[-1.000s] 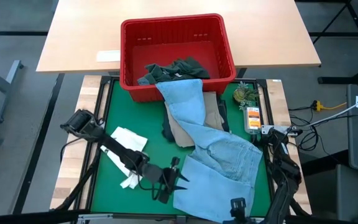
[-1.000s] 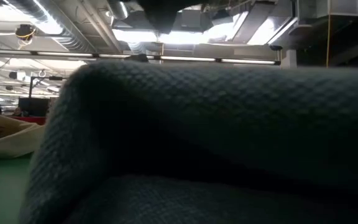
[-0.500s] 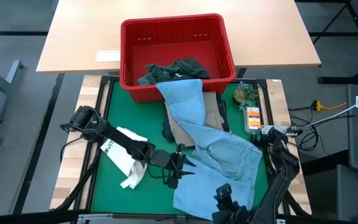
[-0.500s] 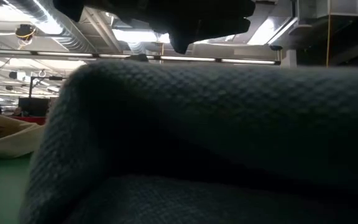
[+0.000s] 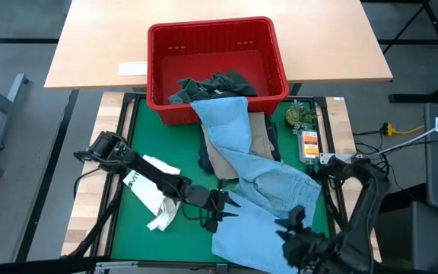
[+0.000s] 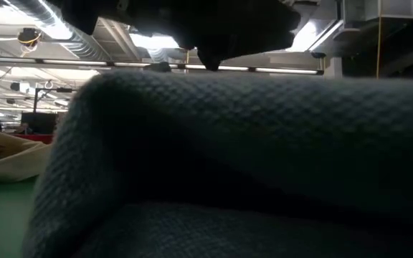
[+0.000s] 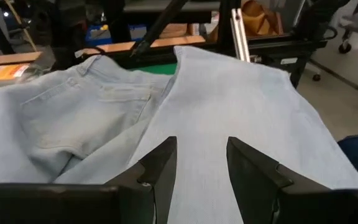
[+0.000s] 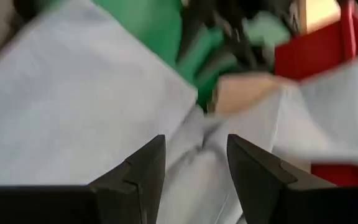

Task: Fold laundry
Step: Remove the blue pants from the laundry bin

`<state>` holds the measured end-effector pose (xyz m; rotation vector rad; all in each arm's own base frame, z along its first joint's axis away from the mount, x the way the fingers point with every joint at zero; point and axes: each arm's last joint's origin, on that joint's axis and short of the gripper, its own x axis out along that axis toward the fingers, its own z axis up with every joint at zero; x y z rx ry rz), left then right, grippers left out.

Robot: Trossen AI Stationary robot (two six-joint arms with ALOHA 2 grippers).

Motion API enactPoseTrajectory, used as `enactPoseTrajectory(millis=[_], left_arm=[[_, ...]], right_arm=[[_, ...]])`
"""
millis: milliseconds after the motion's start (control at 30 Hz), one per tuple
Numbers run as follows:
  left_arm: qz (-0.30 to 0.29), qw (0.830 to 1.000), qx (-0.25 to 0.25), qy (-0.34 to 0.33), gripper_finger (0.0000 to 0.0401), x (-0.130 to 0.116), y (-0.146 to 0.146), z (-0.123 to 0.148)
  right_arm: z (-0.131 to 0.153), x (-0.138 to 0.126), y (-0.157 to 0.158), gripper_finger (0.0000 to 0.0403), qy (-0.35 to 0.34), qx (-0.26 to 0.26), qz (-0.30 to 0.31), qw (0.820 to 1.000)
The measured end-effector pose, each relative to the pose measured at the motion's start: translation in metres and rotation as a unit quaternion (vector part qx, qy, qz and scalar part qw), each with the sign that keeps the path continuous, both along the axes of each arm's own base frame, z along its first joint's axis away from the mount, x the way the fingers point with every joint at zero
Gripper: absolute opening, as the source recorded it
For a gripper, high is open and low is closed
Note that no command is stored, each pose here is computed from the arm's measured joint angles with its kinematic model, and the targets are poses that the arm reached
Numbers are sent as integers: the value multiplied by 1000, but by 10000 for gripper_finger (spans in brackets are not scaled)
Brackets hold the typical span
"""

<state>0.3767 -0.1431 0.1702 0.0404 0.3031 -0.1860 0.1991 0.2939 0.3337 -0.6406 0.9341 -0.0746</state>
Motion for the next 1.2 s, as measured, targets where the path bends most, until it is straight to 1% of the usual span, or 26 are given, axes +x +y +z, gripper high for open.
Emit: enactPoseTrajectory(millis=[133,233,300,400,467,533,600,700,733,800,900,967,1033,1200], left_arm=[[-6,1000,-4,-4,137,3,0,-7],[-5,1000,-3,-1,137,4,0,-11],[-1,1000,-4,-8,137,6,2,-13],[3,1000,-2,-5,137,8,4,-17],[7,1000,0,0,137,9,7,-20],[11,1000,2,6,137,11,10,-26],[14,1000,6,19,137,11,12,-32],[16,999,5,38,137,12,13,-44],[17,999,6,49,137,12,13,-49],[18,998,9,60,137,13,14,-58],[21,997,14,77,137,13,15,-73],[22,996,18,87,137,13,15,-82],[23,995,20,96,137,13,15,-88],[25,993,27,114,137,12,16,-91]], right_arm=[[-31,-26,-21,172,-11,17,-87,996],[-55,-43,-26,172,-18,57,-141,988],[-68,-51,-21,172,-31,98,-147,984],[-82,-58,-7,172,-42,154,-130,979],[-90,-62,1,172,-36,191,-121,973],[-96,-63,5,172,-24,216,-120,969],[-103,-63,4,172,-15,223,-130,966],[-118,-62,-3,172,-10,219,-151,964],[-123,-62,-7,172,-1,215,-162,963],[-134,-63,-13,172,40,217,-189,957],[-151,-67,-20,172,123,231,-236,936],[-162,-70,-23,172,159,244,-261,921],[-171,-72,-24,172,161,258,-266,915],[-187,-73,-25,172,160,294,-259,906]])
